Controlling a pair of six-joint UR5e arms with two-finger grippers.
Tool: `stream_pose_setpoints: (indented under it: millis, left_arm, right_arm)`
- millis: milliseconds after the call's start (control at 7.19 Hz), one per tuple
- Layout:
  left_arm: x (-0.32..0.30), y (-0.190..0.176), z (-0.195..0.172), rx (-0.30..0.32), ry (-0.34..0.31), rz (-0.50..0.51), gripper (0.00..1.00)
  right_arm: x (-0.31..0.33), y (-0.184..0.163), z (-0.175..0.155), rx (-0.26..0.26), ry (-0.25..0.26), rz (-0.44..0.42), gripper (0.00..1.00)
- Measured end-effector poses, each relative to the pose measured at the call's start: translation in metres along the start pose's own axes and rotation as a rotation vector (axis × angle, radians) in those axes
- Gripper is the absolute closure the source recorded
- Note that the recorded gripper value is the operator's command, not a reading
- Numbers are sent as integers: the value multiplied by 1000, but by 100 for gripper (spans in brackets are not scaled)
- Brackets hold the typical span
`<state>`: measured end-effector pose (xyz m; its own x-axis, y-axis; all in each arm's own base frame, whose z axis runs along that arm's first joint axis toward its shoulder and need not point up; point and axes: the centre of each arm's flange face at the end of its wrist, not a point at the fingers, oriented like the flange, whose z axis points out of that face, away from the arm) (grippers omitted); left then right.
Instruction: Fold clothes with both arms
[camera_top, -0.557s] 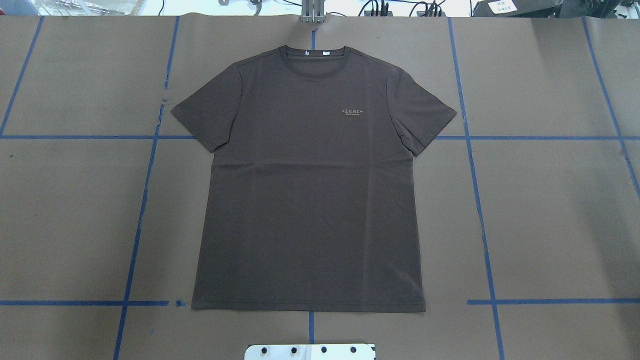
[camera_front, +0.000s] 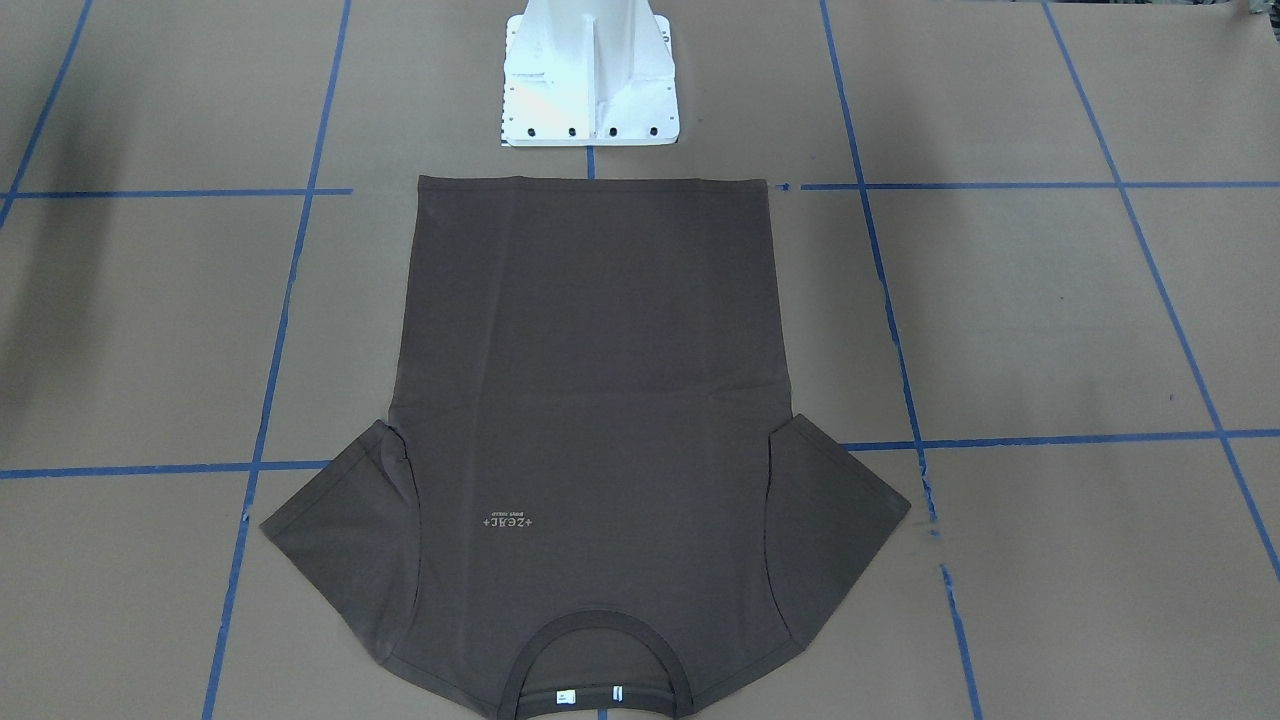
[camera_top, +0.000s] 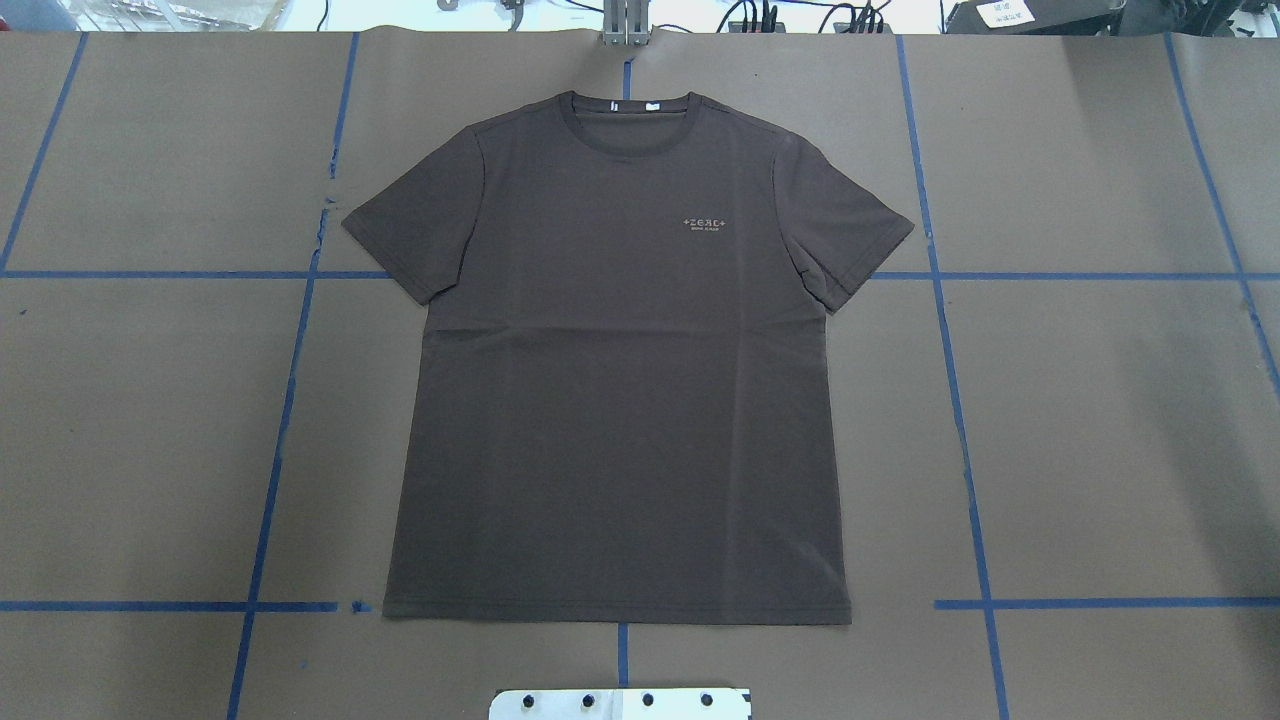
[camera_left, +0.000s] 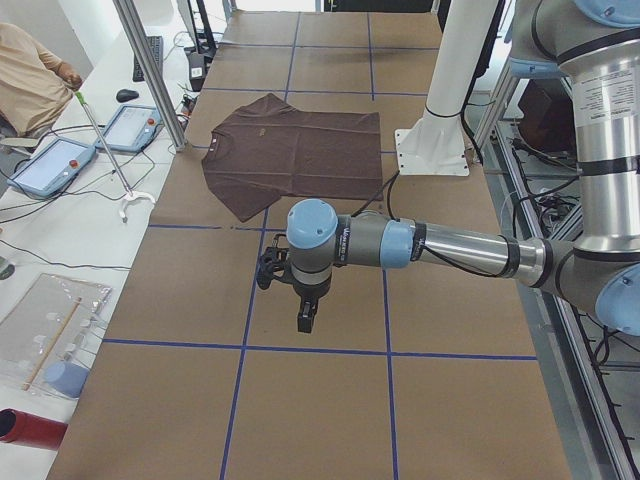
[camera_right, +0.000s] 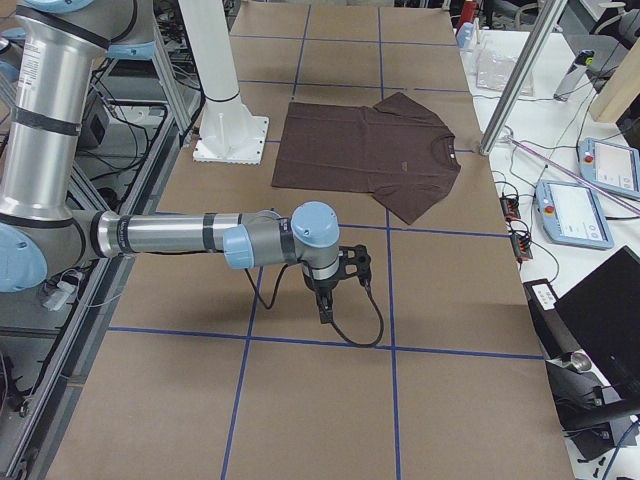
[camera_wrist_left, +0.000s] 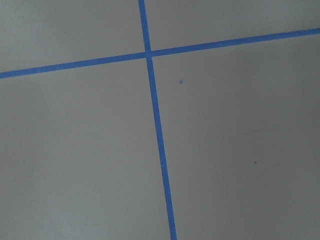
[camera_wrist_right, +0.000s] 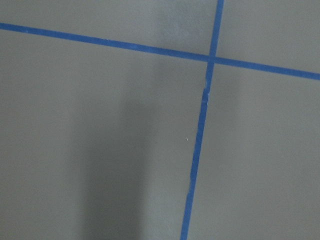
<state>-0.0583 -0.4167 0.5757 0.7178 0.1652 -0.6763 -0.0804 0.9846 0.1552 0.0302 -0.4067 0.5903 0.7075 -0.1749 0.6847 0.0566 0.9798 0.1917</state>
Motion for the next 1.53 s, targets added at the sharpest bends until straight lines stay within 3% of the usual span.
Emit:
stream_pose_setpoints:
  millis: [278,417,696,974,1113,1391,1530]
  left_arm:
    - [23,-50,-31,95,-45,88,0]
    - [42,-84,-57,200,-64,179,0]
    - [64,-117,-83,400,-77,341,0]
    - [62,-123,-81,454,-77,386,0]
    - [62,-123,-81,461,-77,391,0]
    - [65,-123,-83,468,-77,397,0]
    - [66,-122,-84,470,-77,399,0]
  right_arm:
    - [-26,-48,-23,73,-13,-70,0]
    - [-35,-66,-33,111,-15,-101,0]
    - [-41,-83,-39,163,-12,-129,0]
    - [-53,-110,-33,247,-15,-188,0]
    - [-85,-135,-20,270,-22,-166,0]
    - [-184,-192,23,320,-62,-34,3]
    - [-238,-214,55,356,-78,27,10]
